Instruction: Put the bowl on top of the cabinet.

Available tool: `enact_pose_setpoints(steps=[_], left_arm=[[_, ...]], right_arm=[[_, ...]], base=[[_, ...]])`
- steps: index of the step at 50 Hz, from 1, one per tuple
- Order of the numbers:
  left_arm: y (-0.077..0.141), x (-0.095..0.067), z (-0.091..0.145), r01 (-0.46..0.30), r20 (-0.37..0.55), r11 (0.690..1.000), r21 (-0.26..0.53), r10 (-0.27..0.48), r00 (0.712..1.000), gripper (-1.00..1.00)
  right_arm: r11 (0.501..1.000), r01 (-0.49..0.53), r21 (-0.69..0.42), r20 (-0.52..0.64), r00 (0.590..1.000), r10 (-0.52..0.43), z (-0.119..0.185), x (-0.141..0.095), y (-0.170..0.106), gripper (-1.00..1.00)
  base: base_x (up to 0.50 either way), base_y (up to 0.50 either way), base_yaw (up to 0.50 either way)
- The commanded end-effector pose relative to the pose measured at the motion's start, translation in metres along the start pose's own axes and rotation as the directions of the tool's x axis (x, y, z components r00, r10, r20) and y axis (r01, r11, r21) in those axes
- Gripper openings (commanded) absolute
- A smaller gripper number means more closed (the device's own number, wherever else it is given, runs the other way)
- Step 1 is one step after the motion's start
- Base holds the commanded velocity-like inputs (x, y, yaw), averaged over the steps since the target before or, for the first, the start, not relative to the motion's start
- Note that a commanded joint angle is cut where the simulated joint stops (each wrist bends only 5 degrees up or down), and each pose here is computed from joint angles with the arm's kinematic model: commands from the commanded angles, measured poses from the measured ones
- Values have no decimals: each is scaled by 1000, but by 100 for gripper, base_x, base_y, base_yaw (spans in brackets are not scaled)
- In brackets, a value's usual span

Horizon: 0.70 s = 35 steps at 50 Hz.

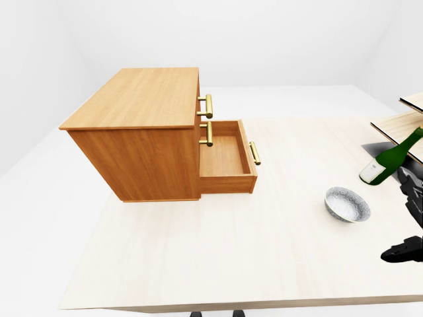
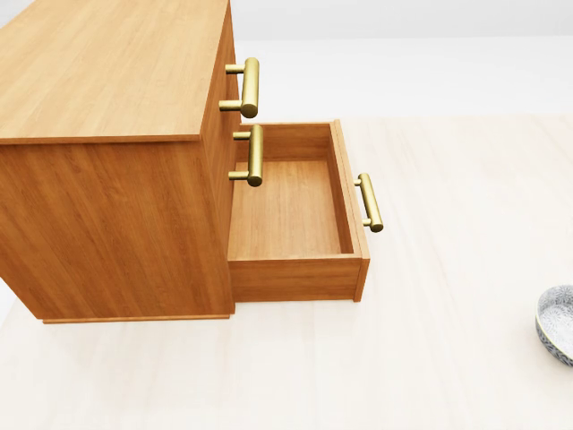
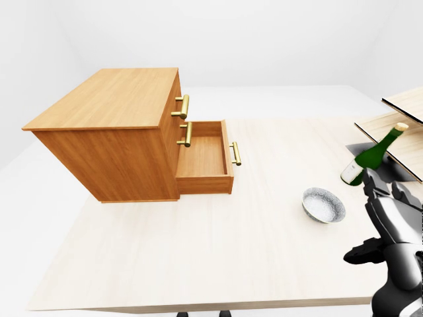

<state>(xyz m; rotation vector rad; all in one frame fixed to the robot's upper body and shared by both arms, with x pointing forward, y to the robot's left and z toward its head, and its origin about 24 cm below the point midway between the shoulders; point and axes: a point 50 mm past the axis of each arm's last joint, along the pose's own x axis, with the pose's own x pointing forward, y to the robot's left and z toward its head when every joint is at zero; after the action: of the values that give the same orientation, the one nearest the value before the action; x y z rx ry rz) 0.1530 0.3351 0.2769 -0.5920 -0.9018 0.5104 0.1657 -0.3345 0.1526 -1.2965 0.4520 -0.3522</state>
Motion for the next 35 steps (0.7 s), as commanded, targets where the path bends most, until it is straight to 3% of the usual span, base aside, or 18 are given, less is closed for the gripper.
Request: enact_pose_setpoints(steps=[1, 6, 16, 35], left_arm=[[0, 1, -1, -2, -2, 1000, -1, 2, 1000, 100], [0, 0, -1, 1, -4, 1000, -2, -1, 1000, 100], [0, 0, 2, 1, 1, 1000, -7, -1, 1000, 100], [0, -1, 4, 4, 3, 1000, -12, -4, 1000, 100]], right_arm=[[998, -50, -26, 3, 999, 50, -1, 16, 3, 100], [998, -41, -42, 7, 999, 41, 2, 19, 0, 100], [990, -135, -40, 34, 990, 137, 10, 36, 17, 100], [972, -233, -32, 32, 972, 234, 9, 36, 43, 100]], base=[[0, 0, 0], [0, 0, 0], [0, 0, 0], [0, 0, 0]])
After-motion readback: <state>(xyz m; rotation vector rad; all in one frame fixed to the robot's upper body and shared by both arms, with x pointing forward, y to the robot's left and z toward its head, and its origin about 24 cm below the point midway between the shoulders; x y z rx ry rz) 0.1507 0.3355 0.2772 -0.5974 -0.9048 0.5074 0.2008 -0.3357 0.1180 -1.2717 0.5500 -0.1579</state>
